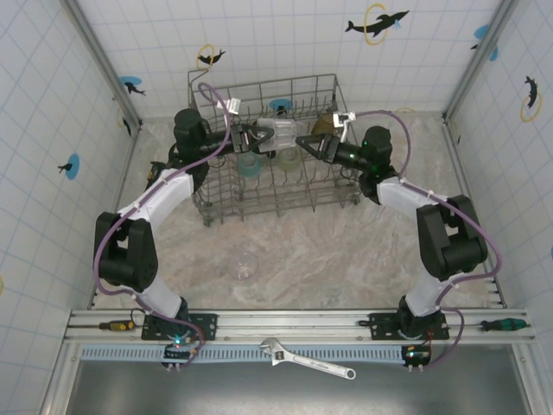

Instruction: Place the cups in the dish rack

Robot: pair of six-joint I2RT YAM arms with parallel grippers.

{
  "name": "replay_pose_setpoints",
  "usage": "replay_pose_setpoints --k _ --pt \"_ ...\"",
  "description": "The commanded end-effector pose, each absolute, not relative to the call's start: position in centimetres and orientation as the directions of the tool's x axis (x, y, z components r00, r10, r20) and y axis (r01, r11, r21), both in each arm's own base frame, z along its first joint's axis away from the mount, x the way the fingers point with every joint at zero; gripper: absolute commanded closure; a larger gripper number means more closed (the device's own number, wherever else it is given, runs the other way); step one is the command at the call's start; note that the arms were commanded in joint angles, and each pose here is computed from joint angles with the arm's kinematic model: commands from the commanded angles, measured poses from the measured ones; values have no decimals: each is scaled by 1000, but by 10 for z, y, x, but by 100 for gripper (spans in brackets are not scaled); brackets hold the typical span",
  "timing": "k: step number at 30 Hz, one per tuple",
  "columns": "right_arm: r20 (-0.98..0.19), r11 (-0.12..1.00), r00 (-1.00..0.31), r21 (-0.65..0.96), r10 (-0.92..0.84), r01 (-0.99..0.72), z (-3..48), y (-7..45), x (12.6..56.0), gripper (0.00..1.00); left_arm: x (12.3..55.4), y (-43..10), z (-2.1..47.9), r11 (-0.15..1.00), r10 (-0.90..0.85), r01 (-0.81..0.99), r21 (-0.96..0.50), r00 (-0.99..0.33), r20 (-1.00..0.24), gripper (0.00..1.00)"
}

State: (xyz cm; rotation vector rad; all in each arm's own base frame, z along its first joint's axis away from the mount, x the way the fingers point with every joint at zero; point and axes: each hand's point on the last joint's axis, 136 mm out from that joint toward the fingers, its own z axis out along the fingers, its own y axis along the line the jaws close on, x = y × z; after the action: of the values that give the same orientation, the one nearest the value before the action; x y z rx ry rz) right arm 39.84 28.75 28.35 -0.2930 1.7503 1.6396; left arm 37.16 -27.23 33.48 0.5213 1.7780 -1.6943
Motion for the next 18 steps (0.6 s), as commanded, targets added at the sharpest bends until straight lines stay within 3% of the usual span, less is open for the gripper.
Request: replay_pose_setpoints --k 1,12,18 --pt "-670 66 -669 721 321 -690 325 298 394 0 362 -270 351 41 -125 714 -699 -691 -712 100" --pt "-652 -55 -684 710 326 -702 343 319 391 1 364 -272 349 0 -121 706 -708 -703 -701 100" --pt "-635 -119 -695 703 337 -701 351 320 389 17 363 -273 344 -8 -105 698 -716 -712 -694 100"
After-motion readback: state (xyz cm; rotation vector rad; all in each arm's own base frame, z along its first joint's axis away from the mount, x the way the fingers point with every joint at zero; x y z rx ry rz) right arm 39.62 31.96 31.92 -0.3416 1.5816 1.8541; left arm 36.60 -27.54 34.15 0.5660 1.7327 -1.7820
